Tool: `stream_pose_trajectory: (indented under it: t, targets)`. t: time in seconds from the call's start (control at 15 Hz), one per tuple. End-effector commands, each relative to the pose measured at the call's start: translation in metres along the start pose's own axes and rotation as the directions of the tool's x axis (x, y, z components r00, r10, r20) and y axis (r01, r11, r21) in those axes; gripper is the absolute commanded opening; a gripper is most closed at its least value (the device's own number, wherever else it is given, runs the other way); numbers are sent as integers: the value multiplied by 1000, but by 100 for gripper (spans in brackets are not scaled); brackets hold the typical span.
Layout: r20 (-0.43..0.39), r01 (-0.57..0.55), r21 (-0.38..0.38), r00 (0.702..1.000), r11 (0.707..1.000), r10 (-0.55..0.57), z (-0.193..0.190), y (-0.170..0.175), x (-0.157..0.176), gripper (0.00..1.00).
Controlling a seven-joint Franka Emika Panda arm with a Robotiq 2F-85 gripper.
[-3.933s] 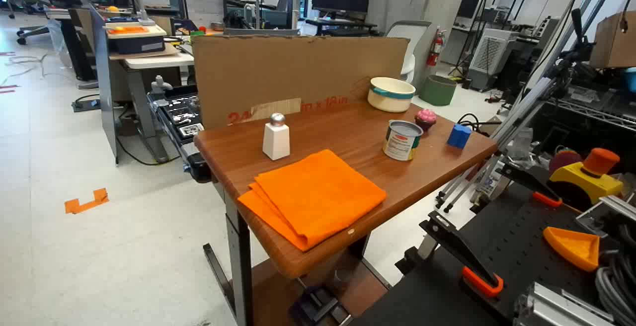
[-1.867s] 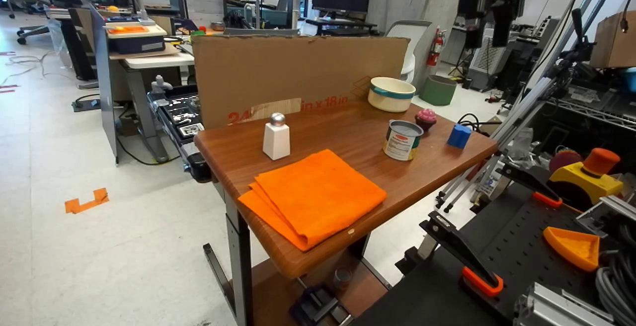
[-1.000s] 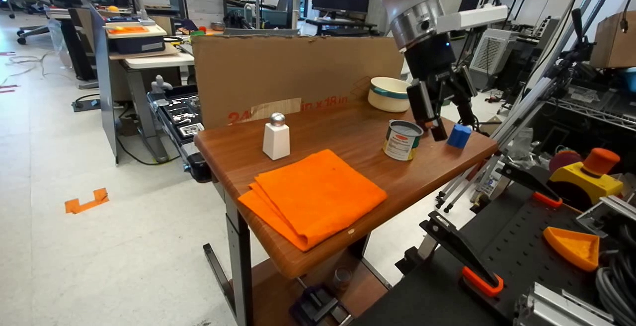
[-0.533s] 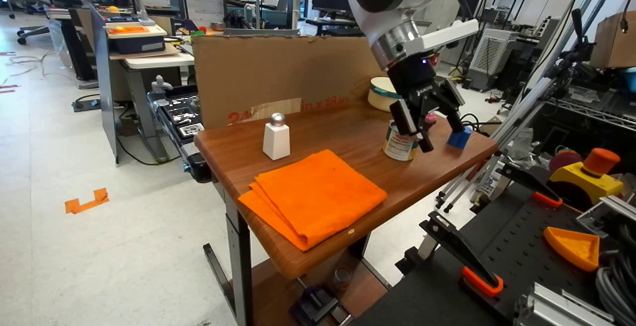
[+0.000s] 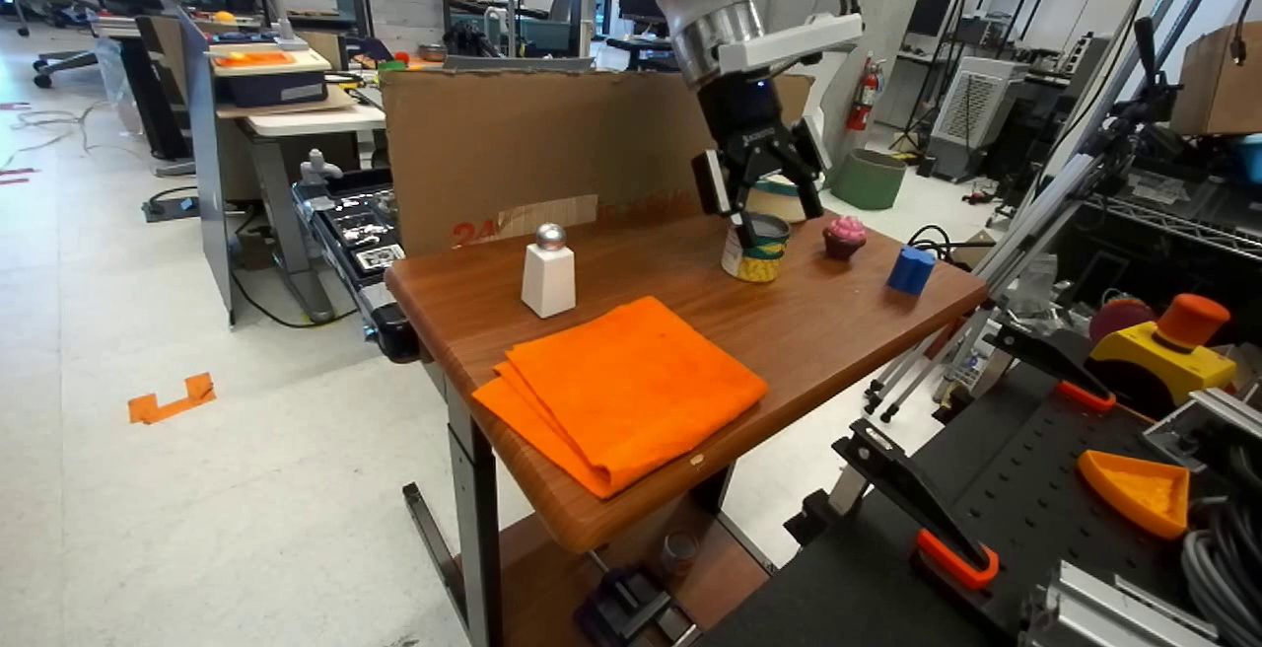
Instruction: Move the can away from you
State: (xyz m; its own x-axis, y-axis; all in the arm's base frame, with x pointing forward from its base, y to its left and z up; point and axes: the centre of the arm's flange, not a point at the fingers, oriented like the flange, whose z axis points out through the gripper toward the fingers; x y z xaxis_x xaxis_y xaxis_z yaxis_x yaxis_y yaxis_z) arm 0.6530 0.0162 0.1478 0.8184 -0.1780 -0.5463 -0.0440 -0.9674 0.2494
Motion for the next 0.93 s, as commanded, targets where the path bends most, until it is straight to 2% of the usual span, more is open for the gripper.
stream_pose_trajectory:
  t: [0.0, 0.2, 0.33, 0.6, 0.67, 0.87]
  targets:
    - [-90, -42, 7, 995, 999, 43, -51, -17, 53, 100]
    - [-122, -53, 42, 991, 998, 57, -71, -22, 67, 100]
    - [-140, -34, 46, 989, 998, 40, -75, -22, 63, 100]
    - [-177, 100, 15, 980, 995, -96, -67, -14, 19, 100]
    - [-170, 37, 23, 985, 999, -33, -64, -17, 39, 100]
    - [-169, 43, 22, 985, 999, -39, -63, -17, 39, 100]
